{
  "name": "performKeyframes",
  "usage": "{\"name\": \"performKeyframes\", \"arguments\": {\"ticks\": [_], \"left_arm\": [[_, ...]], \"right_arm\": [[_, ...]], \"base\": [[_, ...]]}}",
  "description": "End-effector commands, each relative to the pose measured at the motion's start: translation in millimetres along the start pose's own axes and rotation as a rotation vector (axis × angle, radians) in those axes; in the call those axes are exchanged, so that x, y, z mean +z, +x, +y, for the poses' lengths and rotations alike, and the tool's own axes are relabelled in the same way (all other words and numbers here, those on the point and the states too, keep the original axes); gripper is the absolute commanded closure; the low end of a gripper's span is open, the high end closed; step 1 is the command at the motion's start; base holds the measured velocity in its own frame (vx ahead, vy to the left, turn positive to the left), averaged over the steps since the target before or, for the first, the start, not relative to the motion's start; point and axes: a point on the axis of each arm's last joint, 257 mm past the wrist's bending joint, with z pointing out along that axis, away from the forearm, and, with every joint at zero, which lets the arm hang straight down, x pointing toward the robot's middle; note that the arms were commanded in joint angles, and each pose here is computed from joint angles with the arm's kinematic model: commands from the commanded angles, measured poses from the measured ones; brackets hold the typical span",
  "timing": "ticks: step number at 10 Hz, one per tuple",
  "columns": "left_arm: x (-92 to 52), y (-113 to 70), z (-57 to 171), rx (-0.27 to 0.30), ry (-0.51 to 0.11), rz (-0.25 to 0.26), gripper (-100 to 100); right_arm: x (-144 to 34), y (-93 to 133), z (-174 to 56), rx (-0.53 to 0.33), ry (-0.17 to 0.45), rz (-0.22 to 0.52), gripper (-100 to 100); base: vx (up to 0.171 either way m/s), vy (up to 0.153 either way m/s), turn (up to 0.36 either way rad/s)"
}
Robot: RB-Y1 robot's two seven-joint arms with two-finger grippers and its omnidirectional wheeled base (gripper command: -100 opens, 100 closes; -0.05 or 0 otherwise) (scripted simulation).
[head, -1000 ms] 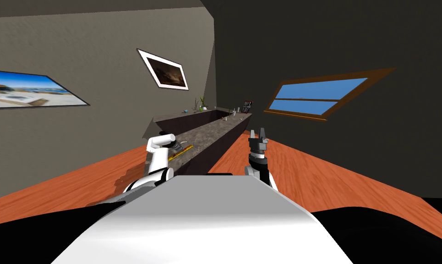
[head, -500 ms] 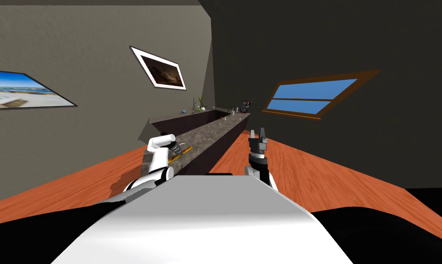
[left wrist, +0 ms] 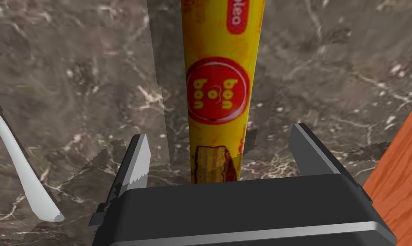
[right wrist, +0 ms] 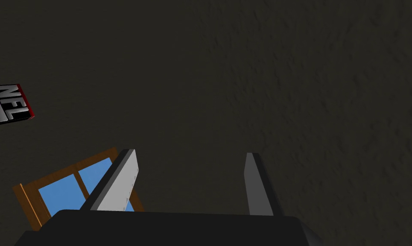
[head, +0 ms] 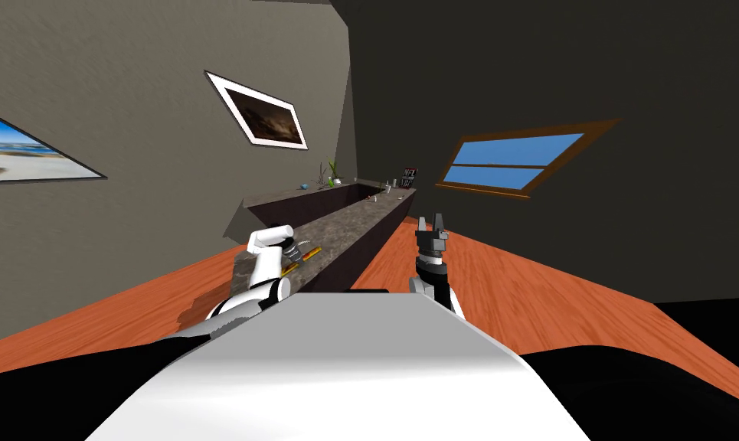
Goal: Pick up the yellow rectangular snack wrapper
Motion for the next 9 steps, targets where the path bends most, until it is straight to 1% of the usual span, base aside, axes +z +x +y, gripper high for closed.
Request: {"name": "performKeyframes", "arguments": {"ticks": [1,2,3,4,7,8,9], "left_arm": [[1.3,-4.5,9.0,-0.003,-0.034,-0.020,-100],[0.7,-2.9,5.4,-0.001,-0.021,-0.013,-100],[0.6,-3.3,6.5,-0.002,-0.025,-0.015,0],[10.8,-2.7,7.6,0.003,-0.025,-0.015,-100],[25.9,-2.1,10.0,0.009,-0.026,-0.016,-100],[22.6,-2.0,10.3,0.007,-0.027,-0.016,-100],[23.1,-1.8,9.8,0.008,-0.025,-0.015,100]], "right_arm": [[0.0,0.0,0.0,0.000,0.000,0.000,0],[0.0,0.0,0.0,0.000,0.000,0.000,0],[0.0,0.0,0.0,0.000,0.000,0.000,0],[0.0,0.0,0.0,0.000,0.000,0.000,0],[0.0,0.0,0.0,0.000,0.000,0.000,0],[0.0,0.0,0.0,0.000,0.000,0.000,0],[0.0,0.0,0.0,0.000,0.000,0.000,0]], "base": [[-0.011,0.011,-0.036],[-0.004,0.005,-0.012],[0.000,0.000,0.000],[0.005,-0.005,0.016],[0.007,-0.007,0.022],[0.000,0.000,0.000],[0.000,0.000,0.000]]}}
